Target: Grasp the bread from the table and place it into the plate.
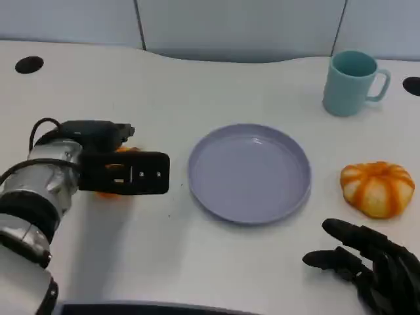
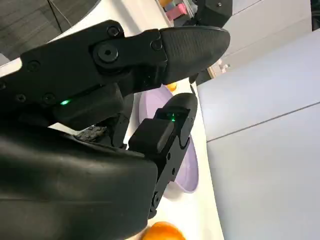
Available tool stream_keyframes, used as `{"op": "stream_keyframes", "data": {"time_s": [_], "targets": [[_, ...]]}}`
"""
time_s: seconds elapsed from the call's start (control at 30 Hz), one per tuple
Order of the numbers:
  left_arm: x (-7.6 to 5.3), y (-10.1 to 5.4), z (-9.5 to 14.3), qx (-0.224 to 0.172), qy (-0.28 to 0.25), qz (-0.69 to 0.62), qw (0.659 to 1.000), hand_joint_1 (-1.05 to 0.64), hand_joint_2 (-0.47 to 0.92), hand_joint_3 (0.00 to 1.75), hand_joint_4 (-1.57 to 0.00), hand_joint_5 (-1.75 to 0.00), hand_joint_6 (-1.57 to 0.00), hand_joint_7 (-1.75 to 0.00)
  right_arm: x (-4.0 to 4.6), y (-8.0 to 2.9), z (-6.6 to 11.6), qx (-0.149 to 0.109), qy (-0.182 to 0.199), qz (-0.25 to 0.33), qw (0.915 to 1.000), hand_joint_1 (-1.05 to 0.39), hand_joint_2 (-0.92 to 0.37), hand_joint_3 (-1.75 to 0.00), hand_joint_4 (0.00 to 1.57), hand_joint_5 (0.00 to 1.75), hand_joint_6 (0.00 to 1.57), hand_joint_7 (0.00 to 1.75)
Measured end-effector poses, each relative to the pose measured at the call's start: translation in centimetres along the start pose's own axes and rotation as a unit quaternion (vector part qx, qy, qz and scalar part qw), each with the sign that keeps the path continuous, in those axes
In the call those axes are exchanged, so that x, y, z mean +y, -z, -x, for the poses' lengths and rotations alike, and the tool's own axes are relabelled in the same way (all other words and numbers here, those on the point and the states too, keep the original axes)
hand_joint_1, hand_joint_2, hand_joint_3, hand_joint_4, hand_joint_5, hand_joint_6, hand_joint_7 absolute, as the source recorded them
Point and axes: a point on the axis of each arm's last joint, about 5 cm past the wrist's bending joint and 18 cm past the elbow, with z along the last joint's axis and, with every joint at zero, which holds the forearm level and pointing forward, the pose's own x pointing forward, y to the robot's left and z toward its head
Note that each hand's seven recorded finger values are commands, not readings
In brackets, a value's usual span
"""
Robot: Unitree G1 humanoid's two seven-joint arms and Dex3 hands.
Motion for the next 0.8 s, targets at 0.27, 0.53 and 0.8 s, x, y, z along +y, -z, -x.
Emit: {"op": "stream_keyframes", "data": {"time_s": [0.27, 0.53, 0.8], "targets": [[-0.3, -0.7, -0.3, 0.006, 0.016, -0.006, 1.0, -0.38, 0.78, 0.0, -0.02, -0.12, -0.17, -0.01, 0.0, 0.0, 0.1, 0.0, 0.002, 0.001, 1.0, -0.74, -0.92, -0.32, 0.67, 0.81, 0.93, 0.01], [-0.8, -1.4, -0.5, 0.008, 0.028, -0.008, 1.0, -0.33, 0.76, 0.0, 0.0, -0.11, -0.17, 0.0, 0.02, 0.0, 0.2, 0.0, 0.002, 0.0, 1.0, -0.75, -0.92, -0.31, 0.65, 0.81, 0.92, 0.0], [-0.8, -1.9, -0.7, 0.024, 0.035, -0.02, 0.999, -0.33, 0.76, 0.0, -0.01, -0.06, -0.14, -0.01, 0.04, 0.0, 0.4, 0.0, 0.003, 0.001, 1.0, -0.75, -0.92, -0.3, 0.65, 0.81, 0.92, 0.0]]}}
